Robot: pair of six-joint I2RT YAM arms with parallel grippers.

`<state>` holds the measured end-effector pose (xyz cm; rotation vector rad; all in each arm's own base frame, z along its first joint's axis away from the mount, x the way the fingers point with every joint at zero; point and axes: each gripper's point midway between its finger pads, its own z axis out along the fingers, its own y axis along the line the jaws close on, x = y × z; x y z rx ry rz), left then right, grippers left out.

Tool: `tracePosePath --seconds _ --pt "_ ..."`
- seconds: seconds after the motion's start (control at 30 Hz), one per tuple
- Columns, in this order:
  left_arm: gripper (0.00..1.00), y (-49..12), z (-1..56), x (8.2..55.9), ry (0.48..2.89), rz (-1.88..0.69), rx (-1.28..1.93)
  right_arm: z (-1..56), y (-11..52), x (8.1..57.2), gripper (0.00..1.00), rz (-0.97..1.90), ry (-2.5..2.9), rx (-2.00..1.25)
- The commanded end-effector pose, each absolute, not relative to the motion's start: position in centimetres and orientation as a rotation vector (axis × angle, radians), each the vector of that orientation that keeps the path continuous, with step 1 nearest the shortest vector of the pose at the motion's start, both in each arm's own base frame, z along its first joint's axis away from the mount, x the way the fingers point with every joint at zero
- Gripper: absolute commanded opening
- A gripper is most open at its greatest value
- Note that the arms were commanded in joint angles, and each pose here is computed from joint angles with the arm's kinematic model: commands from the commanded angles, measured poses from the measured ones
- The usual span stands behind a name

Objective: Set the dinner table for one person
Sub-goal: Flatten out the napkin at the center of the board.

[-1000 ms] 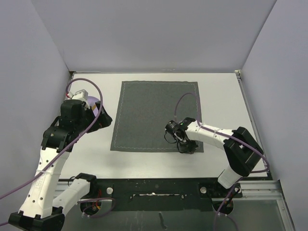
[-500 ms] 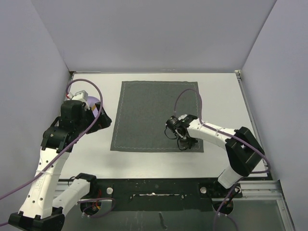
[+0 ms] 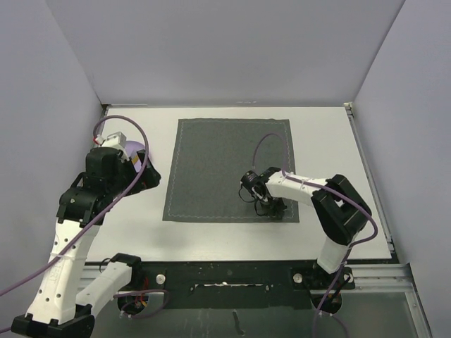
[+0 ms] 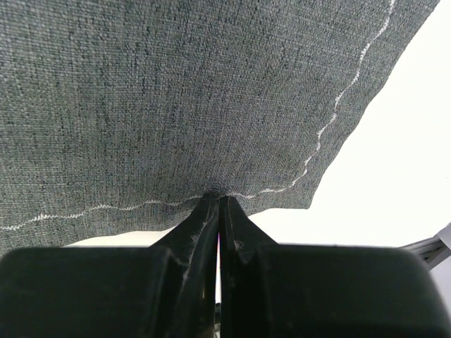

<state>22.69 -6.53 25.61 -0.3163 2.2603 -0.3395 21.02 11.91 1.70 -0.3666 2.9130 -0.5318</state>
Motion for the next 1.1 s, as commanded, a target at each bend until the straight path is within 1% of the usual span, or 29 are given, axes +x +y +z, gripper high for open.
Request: tracePosePath --seconds 0.0,0.6,0.87,1.07 --pt "0.98 -6.2 28.8 23.1 2.157 -0.344 -0.293 1.7 11.0 21.2 0.00 -0.602 2.929 -0.325" --pt "0.98 -5.4 28.9 23.0 2.152 -0.291 -0.297 1.3 9.3 20.3 0.00 -0.789 2.978 -0.291" --pt "0.98 -5.5 28.4 23.3 2.165 -0.290 -0.299 2.8 11.7 21.6 0.00 -0.601 2.925 -0.315" --pt "0.98 -5.6 28.1 23.4 2.173 -0.299 -0.303 4.9 12.3 22.9 0.00 -0.542 2.849 -0.295"
